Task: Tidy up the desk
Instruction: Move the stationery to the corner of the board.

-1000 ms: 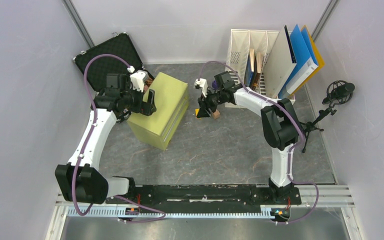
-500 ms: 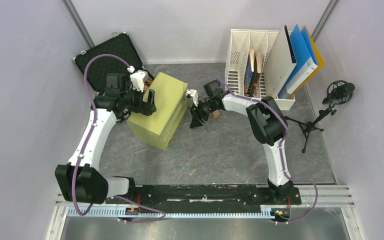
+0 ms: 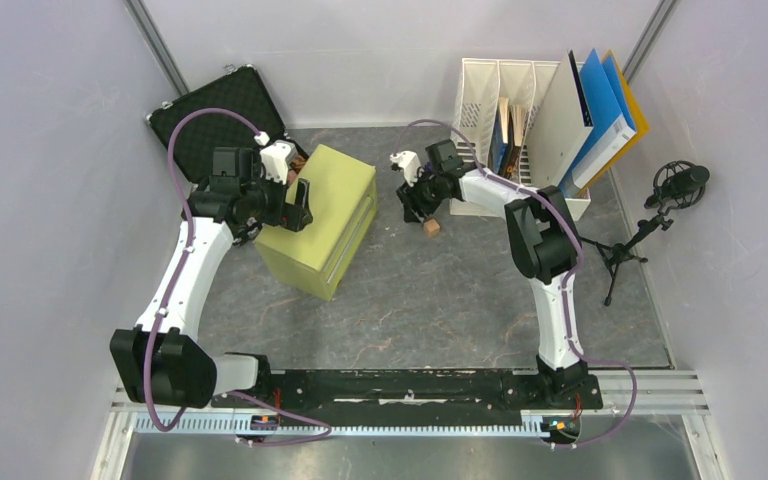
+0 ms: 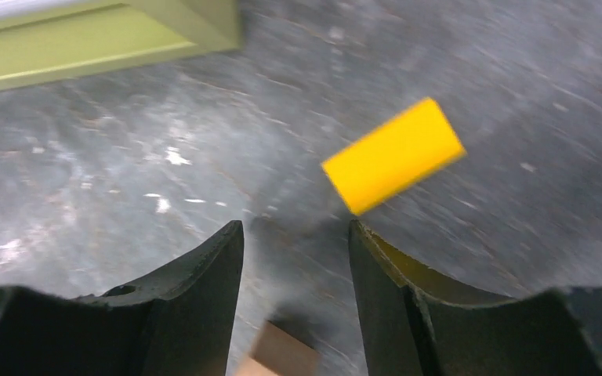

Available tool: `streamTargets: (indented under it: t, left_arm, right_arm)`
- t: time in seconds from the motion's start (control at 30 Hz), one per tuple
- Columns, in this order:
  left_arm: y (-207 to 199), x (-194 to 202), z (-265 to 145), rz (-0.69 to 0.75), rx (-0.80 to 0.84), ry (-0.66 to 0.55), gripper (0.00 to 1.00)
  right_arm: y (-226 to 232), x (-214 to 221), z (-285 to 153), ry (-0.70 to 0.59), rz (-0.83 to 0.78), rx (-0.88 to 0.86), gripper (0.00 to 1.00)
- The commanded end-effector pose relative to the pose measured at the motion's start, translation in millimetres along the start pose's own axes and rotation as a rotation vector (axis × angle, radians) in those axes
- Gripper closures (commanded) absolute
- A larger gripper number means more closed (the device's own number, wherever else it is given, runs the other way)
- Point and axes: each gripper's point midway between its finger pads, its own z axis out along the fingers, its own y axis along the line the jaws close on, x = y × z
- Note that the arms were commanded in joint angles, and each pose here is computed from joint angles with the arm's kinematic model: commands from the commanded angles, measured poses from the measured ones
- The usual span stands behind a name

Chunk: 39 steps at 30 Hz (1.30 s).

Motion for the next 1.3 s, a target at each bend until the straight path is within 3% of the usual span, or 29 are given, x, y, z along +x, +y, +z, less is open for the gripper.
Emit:
streamTargets:
  t: [0.0,0.3,0.43,0.97,1.27]
  left_arm:
    - [-21,1,2,-0.009,0.090,-0.001,0.00]
    - [-21,1,3,-0.008,0.090,-0.001,0.00]
    - [-20,1,3,-0.010,0.088,0.000,0.00]
    - [-15,4,9,-0.010,0.071,0.021,0.00]
    - [-14,5,8,-0.006,0.060,0.026,0.00]
  right_arm:
    - [-37,-9,-22,0.025,-0.042,0.178,0.41]
    - [9,-62,-35,-0.175,-0.045,-0.055,0.40]
    - [11,-76,-37,-0.227,-0.081,-0.075,0.40]
    - [-9,-84,0,-0.274,-0.349,-0.092,0.36]
    - [-24,-68,23,-0.192,-0.343,-0.051,0.35]
